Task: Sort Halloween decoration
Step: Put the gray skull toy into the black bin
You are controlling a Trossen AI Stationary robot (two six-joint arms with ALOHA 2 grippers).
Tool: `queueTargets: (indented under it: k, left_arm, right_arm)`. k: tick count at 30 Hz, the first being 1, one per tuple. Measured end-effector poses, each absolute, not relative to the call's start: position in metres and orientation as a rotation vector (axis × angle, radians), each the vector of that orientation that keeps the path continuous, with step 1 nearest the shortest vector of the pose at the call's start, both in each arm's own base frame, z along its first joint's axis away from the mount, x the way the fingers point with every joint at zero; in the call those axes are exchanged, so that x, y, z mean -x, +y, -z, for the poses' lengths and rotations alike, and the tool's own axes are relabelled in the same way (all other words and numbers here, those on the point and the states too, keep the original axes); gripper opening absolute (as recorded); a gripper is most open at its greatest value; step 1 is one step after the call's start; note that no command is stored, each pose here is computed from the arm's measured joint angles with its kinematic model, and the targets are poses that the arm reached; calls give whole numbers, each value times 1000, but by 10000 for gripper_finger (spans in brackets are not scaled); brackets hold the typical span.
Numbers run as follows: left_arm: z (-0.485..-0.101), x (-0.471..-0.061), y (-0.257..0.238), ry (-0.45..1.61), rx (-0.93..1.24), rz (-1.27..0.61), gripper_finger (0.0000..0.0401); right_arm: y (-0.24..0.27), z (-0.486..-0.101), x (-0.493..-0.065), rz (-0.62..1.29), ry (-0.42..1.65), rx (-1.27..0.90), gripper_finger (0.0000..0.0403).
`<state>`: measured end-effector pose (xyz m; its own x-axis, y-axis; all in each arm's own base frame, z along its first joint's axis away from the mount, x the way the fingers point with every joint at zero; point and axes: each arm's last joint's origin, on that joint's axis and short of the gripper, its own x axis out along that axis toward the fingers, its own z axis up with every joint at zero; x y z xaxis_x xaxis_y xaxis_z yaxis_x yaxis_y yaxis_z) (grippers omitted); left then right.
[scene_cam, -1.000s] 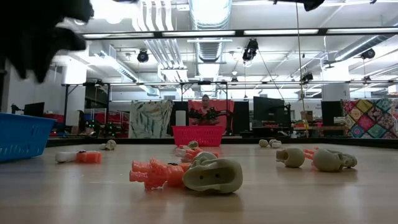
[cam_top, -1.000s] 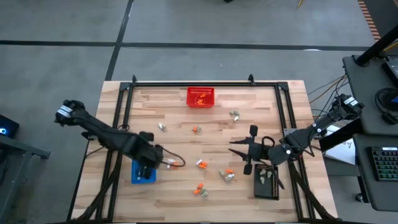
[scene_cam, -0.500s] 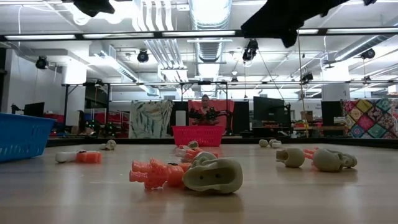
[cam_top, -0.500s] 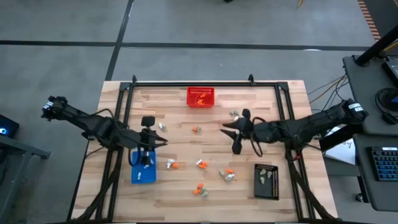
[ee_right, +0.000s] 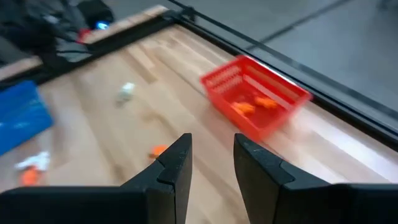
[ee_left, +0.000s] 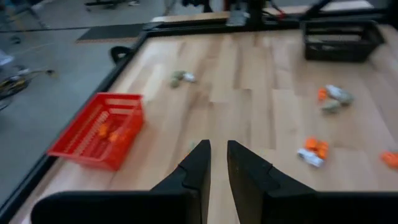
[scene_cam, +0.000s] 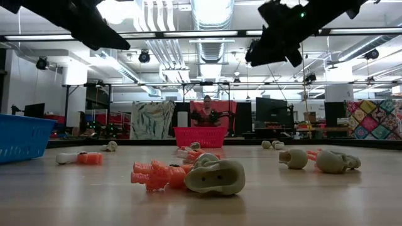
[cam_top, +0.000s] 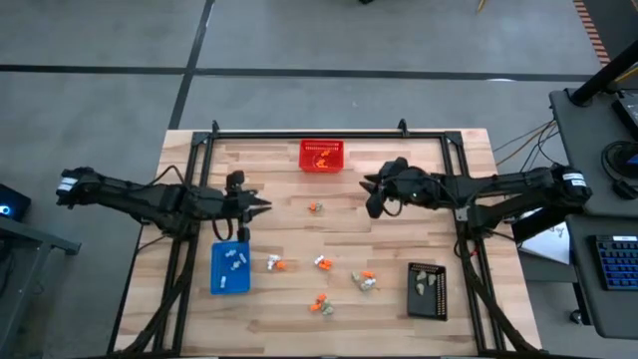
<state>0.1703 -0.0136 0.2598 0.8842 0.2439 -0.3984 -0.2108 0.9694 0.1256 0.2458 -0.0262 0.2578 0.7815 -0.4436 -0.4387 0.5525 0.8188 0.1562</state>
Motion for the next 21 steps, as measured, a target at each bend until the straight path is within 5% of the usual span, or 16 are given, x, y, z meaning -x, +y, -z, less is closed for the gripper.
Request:
queueTargets:
  k: [21]
  left_arm:
    - [-264, -172, 35, 342, -82, -392, 36]
  right_arm:
    - [-94, -232, -270, 715, 849, -397, 105]
